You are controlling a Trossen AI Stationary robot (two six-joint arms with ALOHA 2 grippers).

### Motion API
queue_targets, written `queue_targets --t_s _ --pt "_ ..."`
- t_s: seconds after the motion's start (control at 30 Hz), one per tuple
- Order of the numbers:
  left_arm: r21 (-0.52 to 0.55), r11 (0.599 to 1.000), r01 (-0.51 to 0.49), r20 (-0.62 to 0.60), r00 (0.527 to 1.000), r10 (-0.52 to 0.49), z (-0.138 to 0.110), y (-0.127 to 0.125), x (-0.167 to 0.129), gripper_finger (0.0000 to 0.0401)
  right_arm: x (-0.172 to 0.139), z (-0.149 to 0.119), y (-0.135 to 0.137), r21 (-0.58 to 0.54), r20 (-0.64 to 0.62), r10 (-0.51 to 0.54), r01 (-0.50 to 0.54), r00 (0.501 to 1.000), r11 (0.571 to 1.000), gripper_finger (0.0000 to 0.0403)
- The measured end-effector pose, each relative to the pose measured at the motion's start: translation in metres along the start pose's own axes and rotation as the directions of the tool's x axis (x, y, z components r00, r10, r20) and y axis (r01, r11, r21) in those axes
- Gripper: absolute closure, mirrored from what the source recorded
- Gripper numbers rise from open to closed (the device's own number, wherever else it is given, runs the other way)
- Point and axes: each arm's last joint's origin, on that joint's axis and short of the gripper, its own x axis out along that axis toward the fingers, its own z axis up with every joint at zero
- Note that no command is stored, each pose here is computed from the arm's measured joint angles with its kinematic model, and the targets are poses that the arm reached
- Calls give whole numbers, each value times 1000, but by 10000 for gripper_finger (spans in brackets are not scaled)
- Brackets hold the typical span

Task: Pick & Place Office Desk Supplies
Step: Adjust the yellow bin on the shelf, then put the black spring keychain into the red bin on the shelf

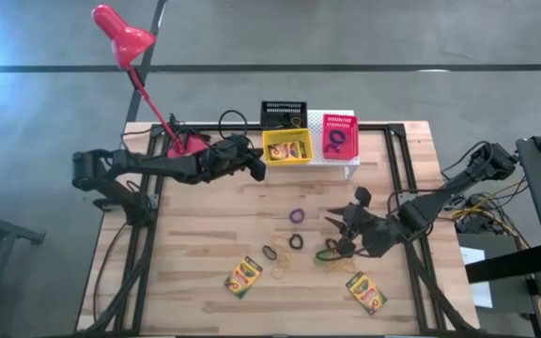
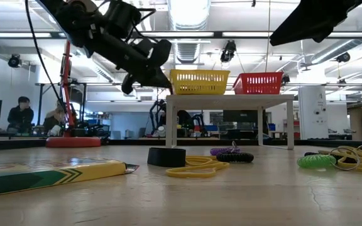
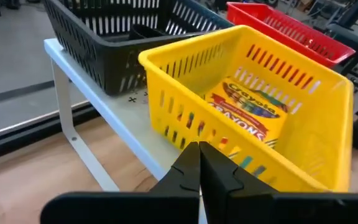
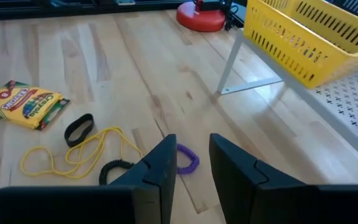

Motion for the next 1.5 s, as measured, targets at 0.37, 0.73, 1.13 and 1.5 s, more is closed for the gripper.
queue_targets --t_s 0.37,0.73,1.13,1.5 --pt "60 998 -1 5 1000 1 21 0 -29 400 4 -3 3 -9 -11 -7 7 1000 1000 314" --pt "237 969 69 -200 980 -21 1 -23 -72 400 31 -27 25 -41 -116 -1 -4 993 999 315" --pt "407 889 207 -300 950 -84 -57 -81 -99 400 70 -52 73 -76 -172 279 -295 945 953 223" --pt "369 905 211 -307 947 -95 -92 -100 -79 390 100 -65 79 -141 -167 336 -359 927 922 199"
